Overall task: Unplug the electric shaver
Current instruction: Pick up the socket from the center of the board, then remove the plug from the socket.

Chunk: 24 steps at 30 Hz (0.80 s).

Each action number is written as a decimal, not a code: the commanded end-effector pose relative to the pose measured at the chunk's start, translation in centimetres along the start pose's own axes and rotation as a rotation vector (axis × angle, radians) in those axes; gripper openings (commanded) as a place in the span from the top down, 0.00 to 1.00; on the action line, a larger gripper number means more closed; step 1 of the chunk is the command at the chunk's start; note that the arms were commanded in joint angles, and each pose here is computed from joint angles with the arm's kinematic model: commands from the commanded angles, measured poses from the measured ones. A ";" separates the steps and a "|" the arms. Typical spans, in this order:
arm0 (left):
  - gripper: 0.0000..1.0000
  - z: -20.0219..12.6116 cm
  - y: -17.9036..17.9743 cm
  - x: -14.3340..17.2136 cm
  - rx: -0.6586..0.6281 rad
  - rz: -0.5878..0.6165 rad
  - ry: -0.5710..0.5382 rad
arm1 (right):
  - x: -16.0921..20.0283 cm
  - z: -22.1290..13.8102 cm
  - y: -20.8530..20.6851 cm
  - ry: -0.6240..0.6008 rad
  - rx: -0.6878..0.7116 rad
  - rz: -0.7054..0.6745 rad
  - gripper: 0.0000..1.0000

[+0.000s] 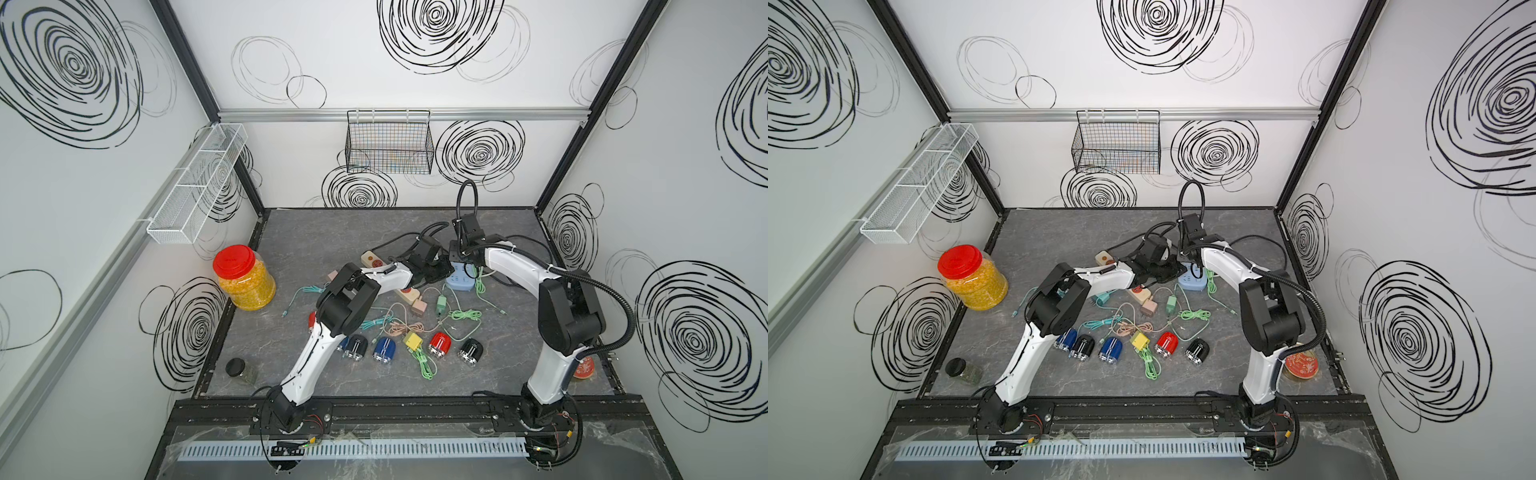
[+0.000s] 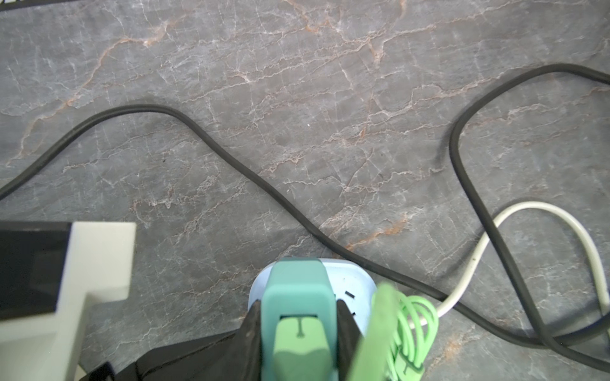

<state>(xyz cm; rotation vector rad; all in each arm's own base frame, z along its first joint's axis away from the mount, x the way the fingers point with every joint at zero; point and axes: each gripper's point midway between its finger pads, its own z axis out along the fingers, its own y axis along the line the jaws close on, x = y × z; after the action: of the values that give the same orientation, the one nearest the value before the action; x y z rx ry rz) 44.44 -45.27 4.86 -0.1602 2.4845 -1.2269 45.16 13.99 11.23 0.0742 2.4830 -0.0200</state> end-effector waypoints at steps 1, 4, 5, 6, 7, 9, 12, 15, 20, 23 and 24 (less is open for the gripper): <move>1.00 0.6 4.9 1.9 -0.142 -0.055 0.046 | -0.9 -1.0 -0.4 -0.030 0.024 -0.001 0.81; 1.00 0.4 4.5 1.8 -0.134 -0.049 0.043 | -1.0 -2.0 -0.9 -0.044 0.023 0.012 0.81; 1.00 0.3 4.4 1.7 -0.133 -0.046 0.042 | -1.0 -2.4 -1.2 -0.047 0.021 0.023 0.80; 1.00 0.3 4.3 1.8 -0.133 -0.045 0.041 | -0.8 -2.6 -1.5 -0.045 0.021 0.032 0.80; 1.00 0.2 4.1 1.7 -0.130 -0.043 0.039 | -0.6 -2.8 -1.9 -0.042 0.021 0.045 0.80; 1.00 0.0 4.0 1.6 -0.129 -0.042 0.039 | 0.1 -3.2 -2.9 -0.026 0.030 0.076 0.80; 1.00 -0.1 3.6 1.5 -0.123 -0.036 0.035 | 1.2 -4.6 -4.2 -0.029 0.023 0.128 0.81; 1.00 -0.3 3.3 1.3 -0.119 -0.031 0.033 | 2.5 -6.8 -4.9 -0.047 -0.003 0.170 0.80; 1.00 -0.4 2.6 1.1 -0.113 -0.016 0.028 | 5.1 -11.1 -7.3 -0.097 -0.007 0.268 0.81; 1.00 -0.3 2.5 1.2 -0.112 -0.006 0.033 | 6.6 -13.5 -8.7 -0.130 -0.001 0.309 0.82; 1.00 -0.3 2.4 1.2 -0.112 -0.005 0.033 | 7.1 -14.1 -9.0 -0.143 -0.003 0.317 0.82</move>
<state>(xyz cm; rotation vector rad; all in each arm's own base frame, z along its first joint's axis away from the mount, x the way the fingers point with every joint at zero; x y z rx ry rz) 44.41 -45.18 4.92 -0.1535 2.4877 -1.2135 32.41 6.92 17.99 0.3703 2.3147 0.1239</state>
